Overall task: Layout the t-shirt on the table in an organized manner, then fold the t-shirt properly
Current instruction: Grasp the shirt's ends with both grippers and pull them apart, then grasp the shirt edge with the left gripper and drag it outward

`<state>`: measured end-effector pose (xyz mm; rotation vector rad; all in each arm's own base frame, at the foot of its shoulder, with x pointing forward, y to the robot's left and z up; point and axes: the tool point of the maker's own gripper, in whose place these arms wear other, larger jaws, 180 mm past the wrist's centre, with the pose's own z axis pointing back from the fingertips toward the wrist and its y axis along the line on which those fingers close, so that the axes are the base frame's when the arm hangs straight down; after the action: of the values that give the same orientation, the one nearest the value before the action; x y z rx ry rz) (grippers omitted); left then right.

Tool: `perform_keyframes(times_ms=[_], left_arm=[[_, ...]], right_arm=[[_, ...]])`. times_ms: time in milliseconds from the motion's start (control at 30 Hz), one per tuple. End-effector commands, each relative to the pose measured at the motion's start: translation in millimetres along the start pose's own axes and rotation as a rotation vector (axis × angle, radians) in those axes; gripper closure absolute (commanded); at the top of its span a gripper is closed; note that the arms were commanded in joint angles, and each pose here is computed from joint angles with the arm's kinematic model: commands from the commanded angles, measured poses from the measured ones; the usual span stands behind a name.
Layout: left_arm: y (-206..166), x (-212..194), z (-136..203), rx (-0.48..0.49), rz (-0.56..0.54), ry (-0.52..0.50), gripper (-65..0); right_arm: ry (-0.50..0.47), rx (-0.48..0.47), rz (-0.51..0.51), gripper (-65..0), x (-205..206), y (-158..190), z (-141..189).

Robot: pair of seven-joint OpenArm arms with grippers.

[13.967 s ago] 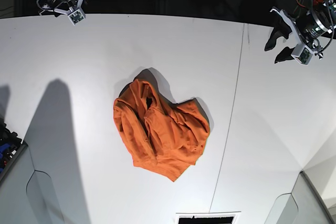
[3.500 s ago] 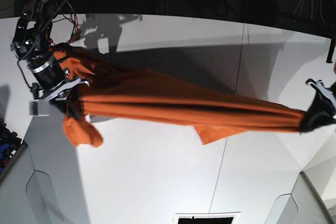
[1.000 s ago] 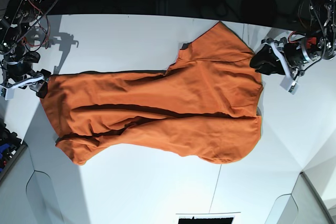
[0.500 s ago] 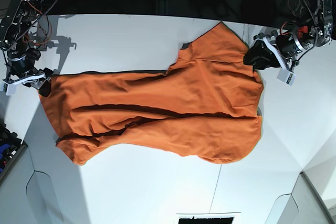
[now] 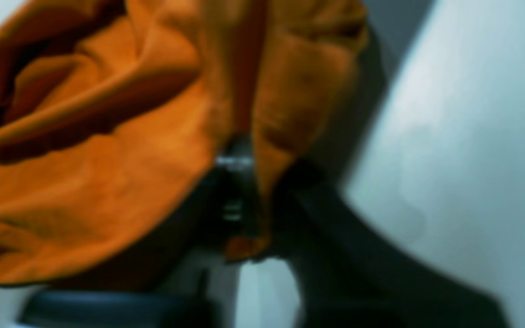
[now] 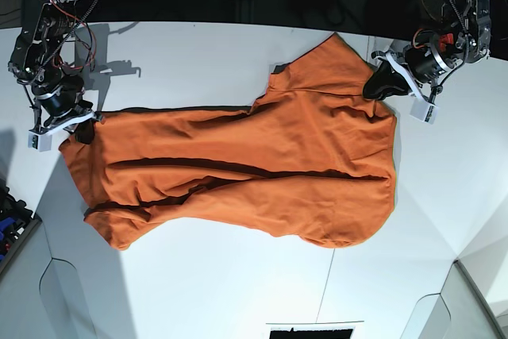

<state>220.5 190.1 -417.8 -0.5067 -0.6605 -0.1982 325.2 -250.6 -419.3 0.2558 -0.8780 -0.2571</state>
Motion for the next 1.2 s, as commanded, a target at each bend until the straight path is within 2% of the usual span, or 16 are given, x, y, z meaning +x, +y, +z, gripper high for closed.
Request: perform_keyframes(times_ms=[0, 133, 233, 400, 500, 700, 800, 867, 933, 967, 1167], left_arm=[[12, 1, 8, 0.040, -0.038, 0.034, -0.6], [39, 14, 31, 0.113, -0.046, 0.007, -0.6], [56, 24, 49, 0.152, -0.039, -0.009, -0.6], [62, 31, 64, 0.140, -0.036, 0.010, -0.6], [66, 34, 69, 0.146, -0.047, 0.026, -0.6], [71, 41, 77, 0.155, -0.067, 0.027, -0.7], [71, 46, 77, 0.153, -0.069, 0.008, -5.3], [70, 49, 76, 0.146, -0.066, -0.007, -14.7], [69, 50, 76, 0.142, -0.062, -0.011, -23.8], [69, 50, 76, 0.142, -0.062, -0.011, -26.0], [73, 53, 81, 0.153, -0.081, -0.003, -26.2]], right_arm=[[-0.023, -0.009, 0.030, 0.0, 14, -2, 2], [-0.023, -0.051, 0.075, 0.0, 22, -13, 12], [-0.024, -0.061, 0.043, 0.0, 30, -22, 24], [-0.038, -0.026, -0.021, 0.0, 33, -26, 41], [-0.016, -0.006, -0.008, 0.0, 18, -25, 51], [0.020, -0.027, 0.051, 0.0, -6, -26, 81], [0.012, -0.028, 0.079, 0.0, -5, -22, 89], [-0.012, -0.027, 0.084, -17.3, 1, -21, 90], [-0.043, -0.025, 0.086, -29.9, 8, -20, 89], [-0.051, -0.025, 0.087, -32.1, 11, -20, 89], [-0.117, -0.057, 0.090, -32.1, 35, -28, 95]])
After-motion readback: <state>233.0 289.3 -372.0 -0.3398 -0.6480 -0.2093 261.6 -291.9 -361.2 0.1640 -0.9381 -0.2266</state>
